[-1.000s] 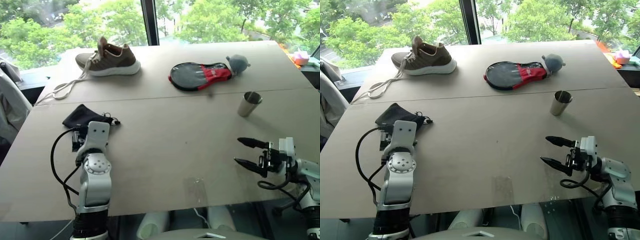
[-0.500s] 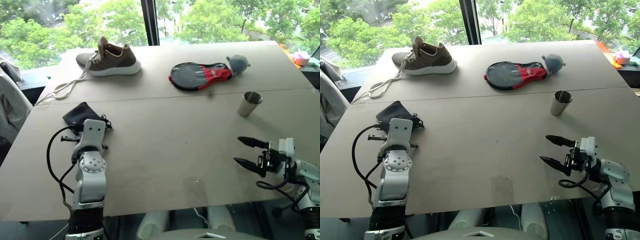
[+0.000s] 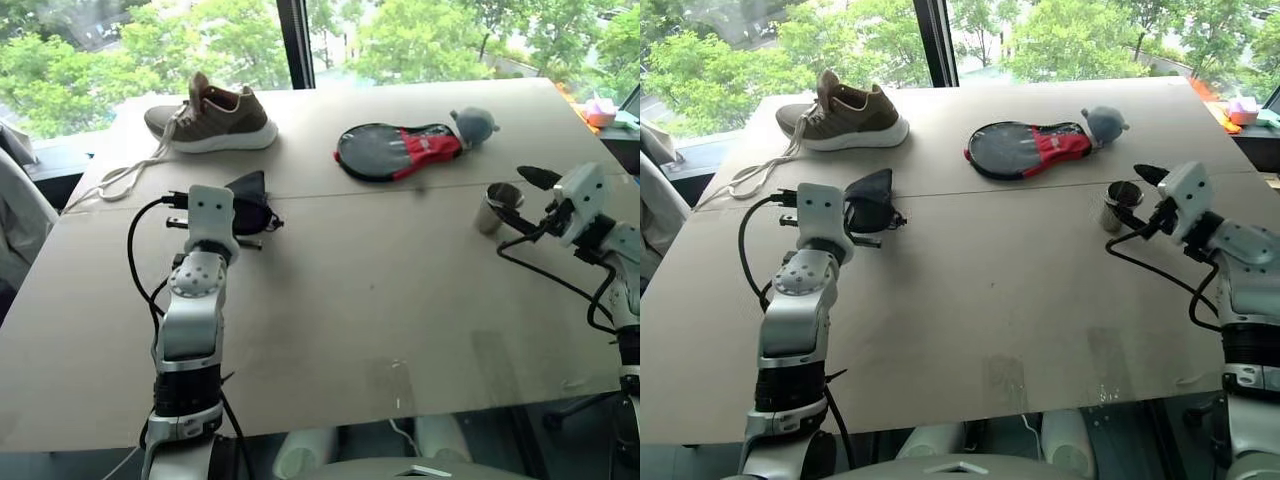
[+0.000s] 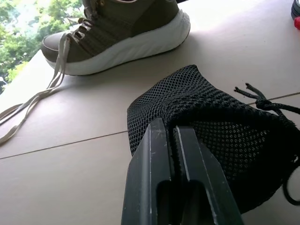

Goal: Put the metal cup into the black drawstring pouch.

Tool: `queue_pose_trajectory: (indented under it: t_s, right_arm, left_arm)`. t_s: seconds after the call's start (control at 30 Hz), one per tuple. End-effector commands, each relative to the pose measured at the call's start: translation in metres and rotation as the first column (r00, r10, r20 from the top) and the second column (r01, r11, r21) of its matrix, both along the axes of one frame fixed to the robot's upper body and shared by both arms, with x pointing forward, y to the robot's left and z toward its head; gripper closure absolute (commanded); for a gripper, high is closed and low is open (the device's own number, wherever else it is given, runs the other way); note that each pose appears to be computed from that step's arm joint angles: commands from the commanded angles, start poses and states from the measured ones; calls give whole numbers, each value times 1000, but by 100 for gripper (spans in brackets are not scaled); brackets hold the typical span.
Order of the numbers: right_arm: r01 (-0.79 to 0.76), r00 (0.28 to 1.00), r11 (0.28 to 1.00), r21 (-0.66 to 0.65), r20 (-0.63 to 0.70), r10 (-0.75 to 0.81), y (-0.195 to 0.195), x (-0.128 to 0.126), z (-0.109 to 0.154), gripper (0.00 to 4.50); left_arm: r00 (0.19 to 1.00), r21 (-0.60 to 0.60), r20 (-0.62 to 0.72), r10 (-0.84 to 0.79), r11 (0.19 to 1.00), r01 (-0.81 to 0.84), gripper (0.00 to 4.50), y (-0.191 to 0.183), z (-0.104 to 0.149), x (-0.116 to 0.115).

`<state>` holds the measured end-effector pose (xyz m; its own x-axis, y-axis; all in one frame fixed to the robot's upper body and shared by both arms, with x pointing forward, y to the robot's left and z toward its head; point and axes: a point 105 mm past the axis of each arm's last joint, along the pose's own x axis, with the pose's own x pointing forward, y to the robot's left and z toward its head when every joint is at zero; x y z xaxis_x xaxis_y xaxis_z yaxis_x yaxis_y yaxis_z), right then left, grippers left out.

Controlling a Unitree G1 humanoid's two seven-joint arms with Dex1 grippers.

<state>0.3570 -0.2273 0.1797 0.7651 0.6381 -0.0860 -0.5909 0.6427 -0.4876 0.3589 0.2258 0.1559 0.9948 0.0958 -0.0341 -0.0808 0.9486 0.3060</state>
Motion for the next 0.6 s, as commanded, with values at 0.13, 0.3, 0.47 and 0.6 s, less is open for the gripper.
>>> queue_pose_trajectory:
  t_s: [0.13,0.3,0.47,0.6]
  right_arm:
    - [44,990,960,-276,-120,-80,-10,9,-9,71]
    - [-18,981,922,-386,-186,-58,-16,-2,-18,244]
    - [-38,979,920,-389,-199,-43,-16,-11,-11,447]
    - [-34,992,927,-374,-123,-13,-3,-8,8,447]
  left_arm:
    - [994,-15,24,-102,995,103,447,-22,39,10]
    - [992,-114,-4,-129,985,127,450,-27,48,10]
    - [991,-222,-34,-126,968,116,450,-29,49,13]
    - [987,-317,-66,-146,941,118,450,-38,45,15]
